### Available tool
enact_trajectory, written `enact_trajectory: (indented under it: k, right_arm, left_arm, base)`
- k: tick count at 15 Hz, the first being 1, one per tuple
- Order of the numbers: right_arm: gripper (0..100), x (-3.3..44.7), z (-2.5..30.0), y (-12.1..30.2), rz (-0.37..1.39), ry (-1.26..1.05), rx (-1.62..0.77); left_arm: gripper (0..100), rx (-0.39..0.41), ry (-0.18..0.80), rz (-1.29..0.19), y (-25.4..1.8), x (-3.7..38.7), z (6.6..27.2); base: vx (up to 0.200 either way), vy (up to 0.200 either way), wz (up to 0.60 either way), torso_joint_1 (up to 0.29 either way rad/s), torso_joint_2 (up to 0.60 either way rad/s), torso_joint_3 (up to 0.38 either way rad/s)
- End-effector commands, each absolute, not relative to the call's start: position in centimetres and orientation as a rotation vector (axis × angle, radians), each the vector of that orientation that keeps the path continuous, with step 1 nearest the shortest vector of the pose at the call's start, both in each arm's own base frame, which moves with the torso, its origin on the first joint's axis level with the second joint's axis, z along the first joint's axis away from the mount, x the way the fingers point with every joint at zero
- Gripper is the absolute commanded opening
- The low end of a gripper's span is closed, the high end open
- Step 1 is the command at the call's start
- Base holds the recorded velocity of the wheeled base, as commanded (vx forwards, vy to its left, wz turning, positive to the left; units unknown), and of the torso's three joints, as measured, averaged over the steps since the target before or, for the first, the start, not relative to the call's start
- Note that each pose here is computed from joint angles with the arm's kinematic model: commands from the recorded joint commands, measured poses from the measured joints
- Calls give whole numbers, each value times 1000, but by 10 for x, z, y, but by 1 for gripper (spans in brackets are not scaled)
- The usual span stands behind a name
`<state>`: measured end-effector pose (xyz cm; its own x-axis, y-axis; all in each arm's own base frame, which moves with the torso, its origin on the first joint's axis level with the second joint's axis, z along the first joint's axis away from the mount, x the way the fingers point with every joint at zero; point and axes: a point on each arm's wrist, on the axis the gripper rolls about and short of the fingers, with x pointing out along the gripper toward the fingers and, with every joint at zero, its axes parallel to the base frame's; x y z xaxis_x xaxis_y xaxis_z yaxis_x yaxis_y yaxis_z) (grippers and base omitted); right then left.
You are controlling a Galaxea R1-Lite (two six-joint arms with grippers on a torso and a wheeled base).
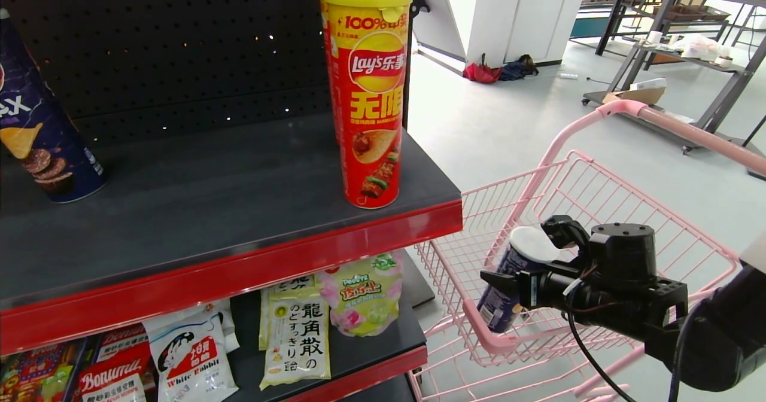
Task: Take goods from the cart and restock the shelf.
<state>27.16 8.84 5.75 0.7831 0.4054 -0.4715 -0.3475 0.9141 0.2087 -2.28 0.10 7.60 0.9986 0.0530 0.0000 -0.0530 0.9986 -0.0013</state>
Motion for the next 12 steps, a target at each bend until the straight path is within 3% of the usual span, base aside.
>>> enact_trajectory:
  k: [1, 2, 3, 9, 10, 12]
  right_arm:
    - [100, 273, 53, 89, 406, 547, 112]
    - [100, 274, 49, 89, 403, 559, 109]
    - [0, 275, 48, 90, 404, 559, 107]
    - [0, 278, 53, 90, 404, 527, 107]
    - [0, 278, 60, 89, 392, 494, 105]
    - [0, 285, 107, 89, 362, 324, 108]
  left_arm:
    - [100, -2, 0, 54, 1, -23, 76]
    - [100, -2, 0, 54, 1, -23, 76]
    - [100, -2, 0, 54, 1, -23, 76]
    - [100, -2, 0, 54, 1, -23, 76]
    - [100, -2, 0, 54, 1, -23, 76]
    - [100, -2, 0, 54, 1, -23, 76]
  base:
    - [0, 0, 0, 0, 0, 0]
    - [0, 0, 0, 0, 0, 0]
    - [0, 0, 0, 0, 0, 0]
    - [0, 0, 0, 0, 0, 0]
    - [0, 0, 0, 0, 0, 0]
    - [0, 0, 0, 0, 0, 0]
